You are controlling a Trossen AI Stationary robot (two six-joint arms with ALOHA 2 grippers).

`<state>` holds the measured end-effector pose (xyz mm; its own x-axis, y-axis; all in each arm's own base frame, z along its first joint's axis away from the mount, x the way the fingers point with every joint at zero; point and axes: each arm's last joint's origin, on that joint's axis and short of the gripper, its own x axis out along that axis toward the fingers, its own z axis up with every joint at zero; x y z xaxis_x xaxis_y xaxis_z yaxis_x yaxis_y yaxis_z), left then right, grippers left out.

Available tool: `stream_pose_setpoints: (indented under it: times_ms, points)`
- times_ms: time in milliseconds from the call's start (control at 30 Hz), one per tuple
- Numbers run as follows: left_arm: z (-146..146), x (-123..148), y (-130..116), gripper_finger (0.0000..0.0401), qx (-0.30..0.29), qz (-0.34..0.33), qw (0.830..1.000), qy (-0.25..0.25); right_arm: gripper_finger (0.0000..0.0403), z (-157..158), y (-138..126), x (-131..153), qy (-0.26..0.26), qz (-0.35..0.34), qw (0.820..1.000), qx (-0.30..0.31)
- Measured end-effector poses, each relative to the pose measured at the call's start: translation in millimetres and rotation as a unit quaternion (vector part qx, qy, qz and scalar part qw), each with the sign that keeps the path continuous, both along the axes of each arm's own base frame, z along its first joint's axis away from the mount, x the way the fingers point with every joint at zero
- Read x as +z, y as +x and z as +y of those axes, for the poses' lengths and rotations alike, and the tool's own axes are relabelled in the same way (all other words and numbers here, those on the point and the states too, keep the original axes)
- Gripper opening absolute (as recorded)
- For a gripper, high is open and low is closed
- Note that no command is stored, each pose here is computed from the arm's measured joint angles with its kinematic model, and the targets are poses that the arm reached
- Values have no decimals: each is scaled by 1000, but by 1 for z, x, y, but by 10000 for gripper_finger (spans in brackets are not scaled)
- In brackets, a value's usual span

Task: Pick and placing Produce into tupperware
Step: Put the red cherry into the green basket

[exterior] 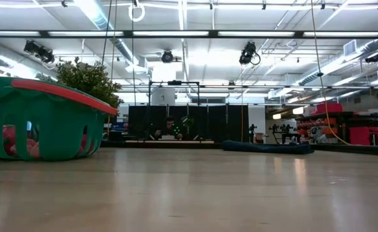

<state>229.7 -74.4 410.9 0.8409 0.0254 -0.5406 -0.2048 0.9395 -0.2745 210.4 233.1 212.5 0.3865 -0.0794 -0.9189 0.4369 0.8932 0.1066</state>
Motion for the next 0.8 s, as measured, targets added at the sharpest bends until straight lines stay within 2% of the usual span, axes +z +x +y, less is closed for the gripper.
stream_pose_setpoints:
  times_ms: [100, 300, 467, 567, 700, 800]
  points:
    - [0, -1, -1, 191, -5, 8, 1000, 9, 48, 8, -6, -1, 45, 36, 998, 15]
    - [1, -6, -4, 188, -5, 36, 999, 19, 106, 19, -20, -1, 86, 84, 992, 29]
    - [2, -8, -6, 183, -3, 51, 998, 22, 150, 27, -32, -3, 88, 82, 993, 14]
    - [2, -8, -6, 181, -3, 53, 998, 23, 171, 25, -41, -15, 73, 82, 994, -11]
    - [2, -9, -6, 182, -3, 53, 998, 23, 185, 19, -52, -32, 62, 93, 992, -51]
    - [1, -10, -4, 182, -3, 57, 998, 25, 189, 22, -55, -43, 89, 80, 992, -50]
